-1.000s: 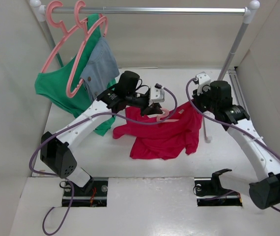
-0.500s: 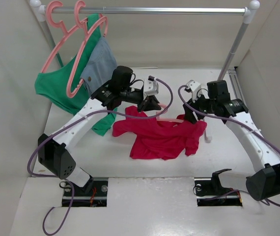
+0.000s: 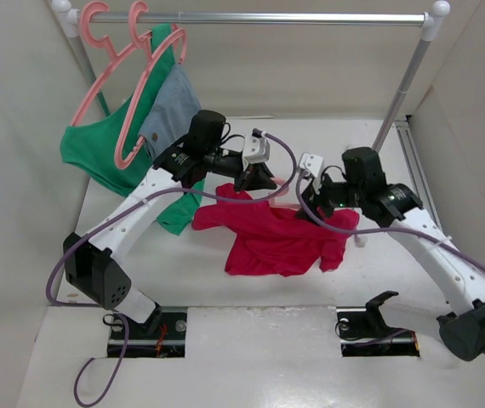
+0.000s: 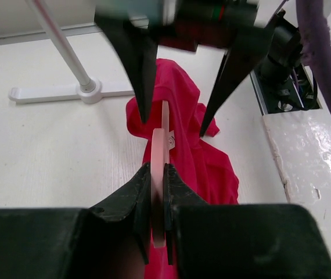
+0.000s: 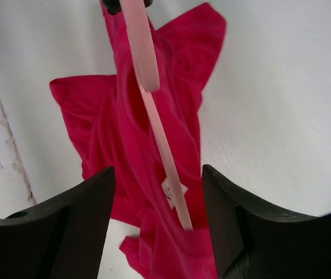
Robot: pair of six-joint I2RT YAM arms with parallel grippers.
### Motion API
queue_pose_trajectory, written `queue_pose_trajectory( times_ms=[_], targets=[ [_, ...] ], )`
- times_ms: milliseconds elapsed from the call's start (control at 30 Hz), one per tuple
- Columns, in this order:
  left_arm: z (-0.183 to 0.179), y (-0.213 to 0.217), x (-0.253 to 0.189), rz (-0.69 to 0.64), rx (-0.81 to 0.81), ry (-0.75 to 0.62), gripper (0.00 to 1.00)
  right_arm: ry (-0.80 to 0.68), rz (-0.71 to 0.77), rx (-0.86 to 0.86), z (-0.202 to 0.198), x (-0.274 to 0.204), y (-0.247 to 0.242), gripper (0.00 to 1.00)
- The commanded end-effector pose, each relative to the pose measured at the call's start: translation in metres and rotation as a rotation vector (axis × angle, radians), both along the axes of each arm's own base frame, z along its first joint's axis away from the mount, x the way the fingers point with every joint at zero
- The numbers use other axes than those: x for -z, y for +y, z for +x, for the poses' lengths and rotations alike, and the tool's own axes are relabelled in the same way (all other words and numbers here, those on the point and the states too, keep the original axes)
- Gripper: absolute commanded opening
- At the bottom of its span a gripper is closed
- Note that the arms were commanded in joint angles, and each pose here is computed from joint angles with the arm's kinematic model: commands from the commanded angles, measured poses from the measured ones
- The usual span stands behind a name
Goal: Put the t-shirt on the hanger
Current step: Place tshirt on hanger
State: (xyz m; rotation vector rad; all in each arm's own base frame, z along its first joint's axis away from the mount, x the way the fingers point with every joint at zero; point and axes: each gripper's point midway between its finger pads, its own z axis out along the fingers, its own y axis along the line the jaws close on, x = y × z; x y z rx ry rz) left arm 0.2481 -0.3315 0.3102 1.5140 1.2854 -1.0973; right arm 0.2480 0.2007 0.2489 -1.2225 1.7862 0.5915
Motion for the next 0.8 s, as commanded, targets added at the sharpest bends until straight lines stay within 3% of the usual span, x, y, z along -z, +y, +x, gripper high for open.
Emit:
queue_pose_trajectory(
  times_ms=[0,200,233,333,367,500,533,600,633,667,767],
  targets=[
    [-0.016,0.004,-0.049,-0.097,0.059,-0.105,0.0,-0.026,0.018,-0.043,0.013,0.008,0.023,0.66],
    [-0.019,0.005,-0.054,-0.11,0.067,-0.118,0.0,-0.053,0.015,0.007,0.038,0.016,0.036,0.56],
    [-0.019,0.005,-0.054,-0.11,0.067,-0.118,0.0,-0.053,0.015,0.007,0.038,0.016,0.036,0.42],
    [-0.017,0.005,-0.053,-0.106,0.057,-0.121,0.0,-0.062,0.031,0.013,0.041,0.012,0.038,0.19],
    [-0.018,0.005,-0.05,-0.099,0.053,-0.095,0.0,-0.058,0.035,0.004,0.037,0.013,0.038,0.04],
    [-0.004,0.005,-0.057,-0.12,-0.023,-0.088,0.0,-0.09,0.032,0.015,0.033,0.009,0.031,0.0],
    [0.001,0.004,-0.058,-0.119,-0.058,-0.078,0.12,-0.113,0.044,0.016,0.03,0.0,0.03,0.0],
    [0.011,0.008,-0.055,-0.102,-0.091,-0.118,0.6,-0.1,0.042,0.017,0.023,0.001,0.024,0.0],
    [0.009,0.01,-0.049,-0.082,-0.086,-0.113,0.91,-0.098,0.045,0.037,0.025,-0.001,0.016,0.0],
    [0.012,0.011,-0.048,-0.076,-0.104,-0.118,1.0,-0.094,0.043,0.046,0.02,-0.004,0.01,0.0],
    [0.032,0.024,-0.048,-0.054,-0.213,-0.151,1.0,-0.078,0.044,0.077,0.012,-0.008,-0.007,0.0]
  ],
)
